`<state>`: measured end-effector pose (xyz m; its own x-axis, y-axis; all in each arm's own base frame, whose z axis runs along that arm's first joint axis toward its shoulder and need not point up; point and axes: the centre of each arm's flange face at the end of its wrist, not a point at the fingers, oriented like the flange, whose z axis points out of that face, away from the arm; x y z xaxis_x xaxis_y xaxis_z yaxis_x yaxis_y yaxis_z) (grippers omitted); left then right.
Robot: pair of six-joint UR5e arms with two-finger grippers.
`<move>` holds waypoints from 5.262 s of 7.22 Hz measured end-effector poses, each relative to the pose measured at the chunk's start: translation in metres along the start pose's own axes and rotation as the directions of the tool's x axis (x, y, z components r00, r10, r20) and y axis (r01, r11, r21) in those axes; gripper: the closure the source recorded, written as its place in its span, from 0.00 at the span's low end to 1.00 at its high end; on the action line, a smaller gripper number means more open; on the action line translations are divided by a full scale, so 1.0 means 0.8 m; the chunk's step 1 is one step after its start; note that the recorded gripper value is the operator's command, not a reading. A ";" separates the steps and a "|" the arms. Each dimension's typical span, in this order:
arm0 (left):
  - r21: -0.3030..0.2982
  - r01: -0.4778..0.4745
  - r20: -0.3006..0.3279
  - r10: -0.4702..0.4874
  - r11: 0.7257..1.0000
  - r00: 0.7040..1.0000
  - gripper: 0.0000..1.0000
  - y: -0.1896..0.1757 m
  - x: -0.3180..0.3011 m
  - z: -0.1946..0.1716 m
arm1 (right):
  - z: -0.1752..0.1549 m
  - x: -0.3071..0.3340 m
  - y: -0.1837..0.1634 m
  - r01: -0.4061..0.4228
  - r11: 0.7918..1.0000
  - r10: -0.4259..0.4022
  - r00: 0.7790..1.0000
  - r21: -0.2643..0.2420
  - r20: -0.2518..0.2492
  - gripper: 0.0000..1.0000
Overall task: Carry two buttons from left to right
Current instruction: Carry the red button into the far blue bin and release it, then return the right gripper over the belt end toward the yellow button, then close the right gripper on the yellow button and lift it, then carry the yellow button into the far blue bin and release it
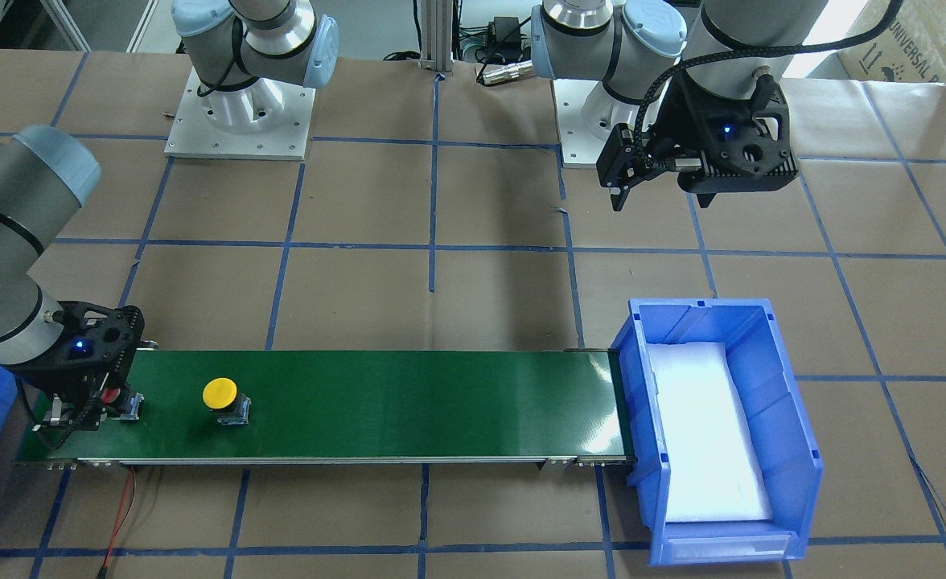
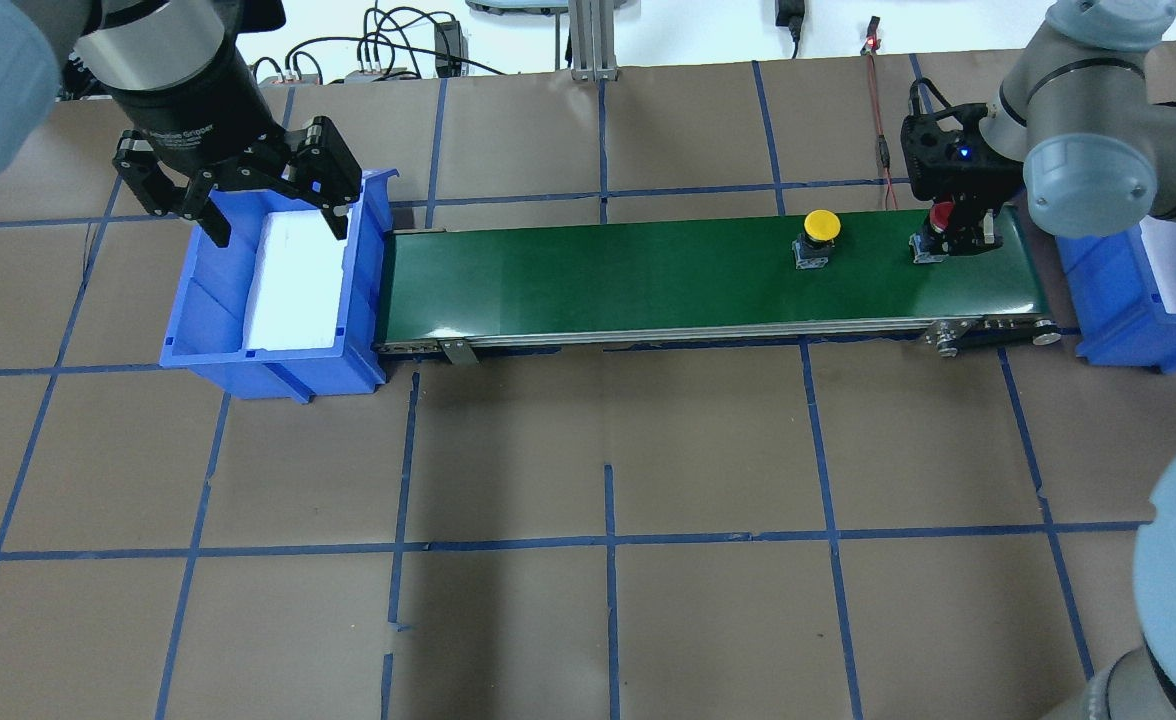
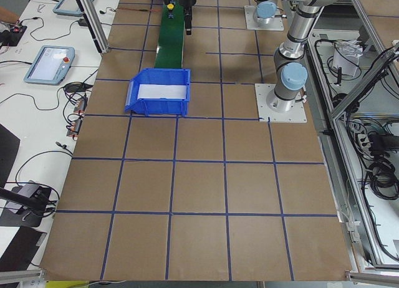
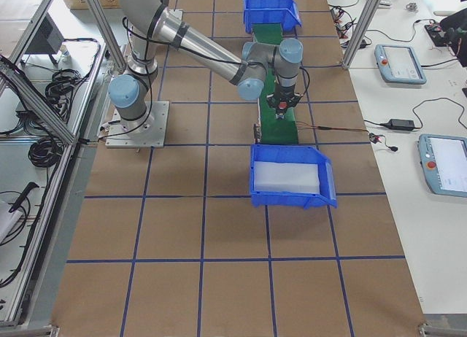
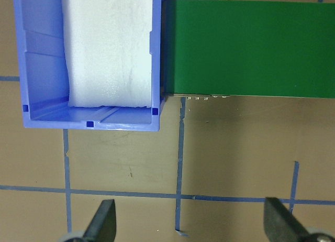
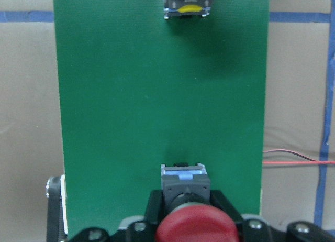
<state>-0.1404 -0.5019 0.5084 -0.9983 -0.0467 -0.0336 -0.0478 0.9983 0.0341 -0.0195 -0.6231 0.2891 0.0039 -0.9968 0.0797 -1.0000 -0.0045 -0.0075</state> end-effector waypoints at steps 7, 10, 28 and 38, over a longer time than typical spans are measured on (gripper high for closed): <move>0.000 0.000 0.000 0.000 1.000 1.000 0.00 0.000 0.000 0.000 | -0.020 0.023 0.353 0.039 0.998 -0.042 0.998 -0.052 -0.050 0.90; 0.000 0.000 0.000 0.000 1.000 1.000 0.00 0.000 0.000 0.000 | 0.052 0.018 0.376 0.035 0.999 -0.035 0.999 0.012 -0.017 0.00; 0.000 0.001 0.000 -0.001 1.000 1.000 0.00 0.000 0.000 0.000 | 0.010 0.026 -0.003 0.049 0.989 -0.053 0.998 0.137 0.032 0.09; 0.000 0.001 0.000 -0.001 1.000 1.000 0.00 0.000 0.000 0.000 | -0.036 0.029 0.042 0.060 0.998 -0.060 0.998 0.023 0.017 0.92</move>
<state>-0.1404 -0.5018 0.5085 -0.9983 -0.0476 -0.0335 -0.0488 0.9982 0.0339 -0.0535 -0.6439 0.3193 0.0642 -0.9959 0.0632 -0.9975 -0.0660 -0.0258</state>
